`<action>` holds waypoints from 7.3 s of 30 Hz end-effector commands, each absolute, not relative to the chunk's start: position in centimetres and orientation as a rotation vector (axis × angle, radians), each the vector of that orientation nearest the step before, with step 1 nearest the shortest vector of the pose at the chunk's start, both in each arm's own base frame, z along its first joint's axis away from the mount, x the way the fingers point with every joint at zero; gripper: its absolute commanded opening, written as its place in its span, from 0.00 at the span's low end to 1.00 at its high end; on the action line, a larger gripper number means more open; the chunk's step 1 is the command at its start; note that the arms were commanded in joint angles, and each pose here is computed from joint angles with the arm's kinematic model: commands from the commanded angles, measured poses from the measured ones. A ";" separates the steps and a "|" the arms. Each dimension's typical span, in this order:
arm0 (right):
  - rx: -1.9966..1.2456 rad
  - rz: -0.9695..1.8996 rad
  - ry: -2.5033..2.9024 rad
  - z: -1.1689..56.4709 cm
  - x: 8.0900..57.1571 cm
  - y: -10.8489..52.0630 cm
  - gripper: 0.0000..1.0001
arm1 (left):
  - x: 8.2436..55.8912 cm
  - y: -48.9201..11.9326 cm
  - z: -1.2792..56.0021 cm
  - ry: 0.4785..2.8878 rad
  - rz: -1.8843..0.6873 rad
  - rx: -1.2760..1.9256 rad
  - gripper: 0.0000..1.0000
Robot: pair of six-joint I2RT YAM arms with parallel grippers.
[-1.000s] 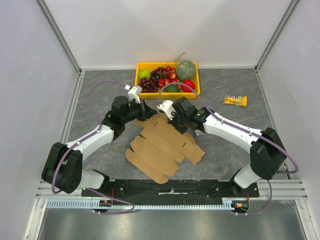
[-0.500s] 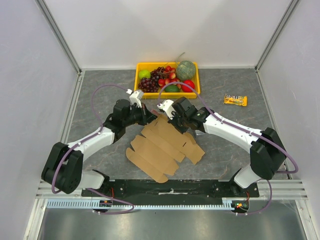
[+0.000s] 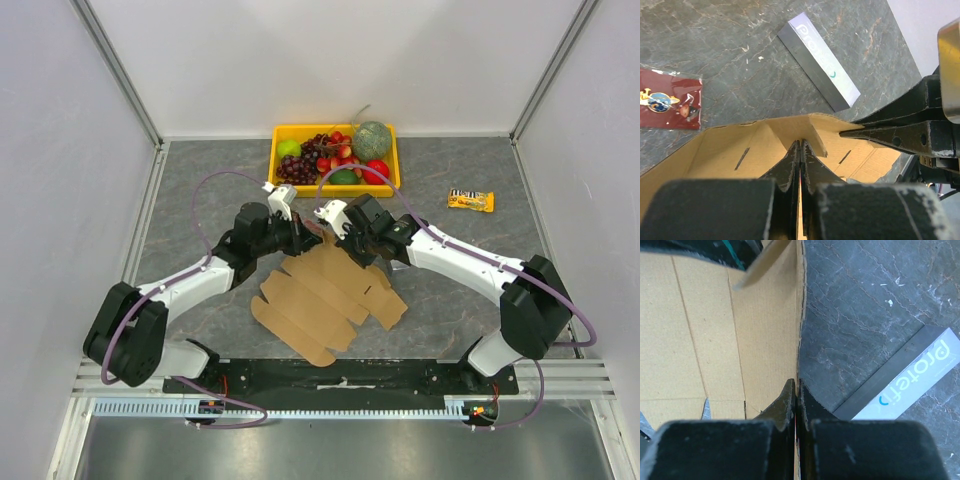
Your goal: Fold the paper box
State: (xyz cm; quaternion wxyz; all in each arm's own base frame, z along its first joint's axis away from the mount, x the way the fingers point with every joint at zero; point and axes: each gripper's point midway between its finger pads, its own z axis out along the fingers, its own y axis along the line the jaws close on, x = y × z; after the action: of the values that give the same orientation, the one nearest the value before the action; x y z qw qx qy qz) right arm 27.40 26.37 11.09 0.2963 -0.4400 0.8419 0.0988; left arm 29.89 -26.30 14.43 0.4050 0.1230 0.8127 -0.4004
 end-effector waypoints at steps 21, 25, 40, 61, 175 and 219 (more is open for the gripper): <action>-1.131 0.276 2.211 11.5 27.6 26.6 0.00 | 31.0 -23.2 14.3 2.066 -0.767 0.189 0.02; -1.138 0.279 2.208 11.5 27.5 26.6 0.00 | 31.4 -20.3 13.3 2.086 -0.674 0.103 0.06; -1.062 0.315 2.252 11.1 27.8 25.9 0.00 | 30.9 -18.3 7.9 2.232 -0.589 0.040 0.06; -0.939 0.412 2.420 7.1 28.4 24.1 0.00 | 30.8 -18.1 3.8 2.317 -0.548 0.031 0.04; -1.279 0.402 2.172 13.1 23.6 24.4 0.00 | 38.2 -15.2 18.0 1.953 -0.983 -0.179 0.57; -1.197 0.041 2.054 14.2 26.1 26.0 0.01 | 24.7 -22.4 10.6 1.886 -1.410 0.312 0.43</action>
State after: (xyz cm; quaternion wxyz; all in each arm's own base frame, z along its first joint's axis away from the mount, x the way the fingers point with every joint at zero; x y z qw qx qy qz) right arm 25.02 25.24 13.33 0.3467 -0.4700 0.8111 0.0323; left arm 25.08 -21.88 9.68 0.3537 0.0855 0.7595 -0.5392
